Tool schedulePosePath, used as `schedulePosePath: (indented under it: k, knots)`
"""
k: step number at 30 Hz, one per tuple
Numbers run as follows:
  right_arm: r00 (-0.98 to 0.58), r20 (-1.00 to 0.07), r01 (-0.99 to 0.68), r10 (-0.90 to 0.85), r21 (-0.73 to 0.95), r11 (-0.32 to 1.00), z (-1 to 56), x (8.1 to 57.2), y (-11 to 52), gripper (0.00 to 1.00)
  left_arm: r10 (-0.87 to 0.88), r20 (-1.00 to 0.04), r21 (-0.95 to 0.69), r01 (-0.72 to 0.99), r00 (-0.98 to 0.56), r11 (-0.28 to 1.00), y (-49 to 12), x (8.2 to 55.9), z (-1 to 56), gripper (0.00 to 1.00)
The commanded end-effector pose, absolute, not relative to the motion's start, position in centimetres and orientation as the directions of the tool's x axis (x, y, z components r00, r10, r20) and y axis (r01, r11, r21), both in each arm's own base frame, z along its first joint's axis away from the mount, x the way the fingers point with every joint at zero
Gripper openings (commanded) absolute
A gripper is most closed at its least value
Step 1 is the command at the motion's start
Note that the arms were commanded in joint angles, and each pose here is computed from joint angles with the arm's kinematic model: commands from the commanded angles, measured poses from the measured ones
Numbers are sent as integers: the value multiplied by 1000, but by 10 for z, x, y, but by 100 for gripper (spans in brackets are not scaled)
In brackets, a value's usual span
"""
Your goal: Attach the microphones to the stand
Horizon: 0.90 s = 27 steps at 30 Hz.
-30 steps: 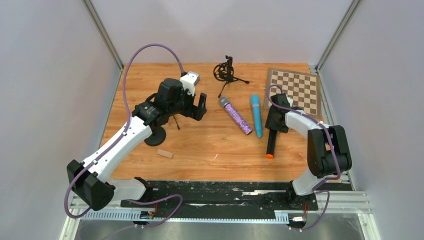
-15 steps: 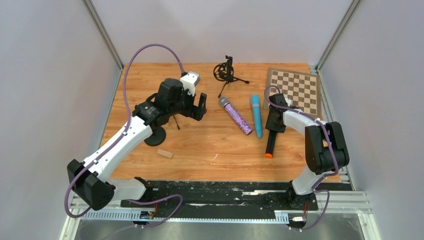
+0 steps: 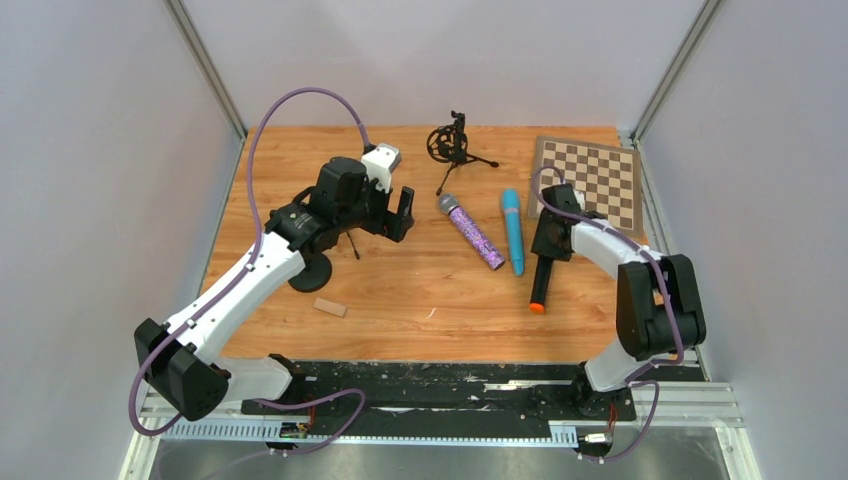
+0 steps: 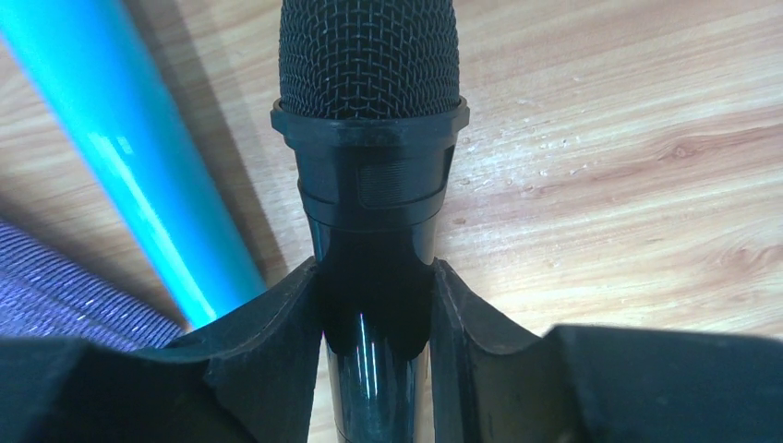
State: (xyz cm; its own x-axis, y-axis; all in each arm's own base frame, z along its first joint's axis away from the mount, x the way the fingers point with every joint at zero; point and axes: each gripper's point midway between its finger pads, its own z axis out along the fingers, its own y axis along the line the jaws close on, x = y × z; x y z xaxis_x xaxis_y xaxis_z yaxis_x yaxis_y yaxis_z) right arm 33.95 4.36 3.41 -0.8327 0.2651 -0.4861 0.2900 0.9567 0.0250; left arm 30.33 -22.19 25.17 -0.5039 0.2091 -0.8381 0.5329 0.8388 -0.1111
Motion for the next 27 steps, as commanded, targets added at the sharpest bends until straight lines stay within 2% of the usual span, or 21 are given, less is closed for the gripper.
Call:
schedulePosePath:
  k: [1,7,14,18,21,23,27]
  knots:
    - [-739,-620,242,265,122,962,97,366,55,0,212,-866,-97,568,-452,817,-228,304,265,100]
    - [-634,-727,163,262,206,965,159,369,66,0,214,-866,-83,553,-451,829,-224,306,264,100]
    - [-426,-866,-120,262,342,932,253,351,98,0,215,-867,-82,554,-449,828,-225,306,264,100]
    - [-286,-931,-415,227,334,847,305,326,132,0,208,-876,-75,550,-435,832,-223,306,265,100]
    - [-176,-967,-624,183,254,739,326,301,157,0,201,-882,-77,552,-425,830,-222,305,270,100]
    - [-132,-973,-681,187,226,696,334,292,164,0,196,-888,-74,549,-416,832,-221,305,273,100]
    - [-159,-970,-732,184,241,637,332,284,175,0,187,-903,-42,513,-387,857,-210,307,280,100]
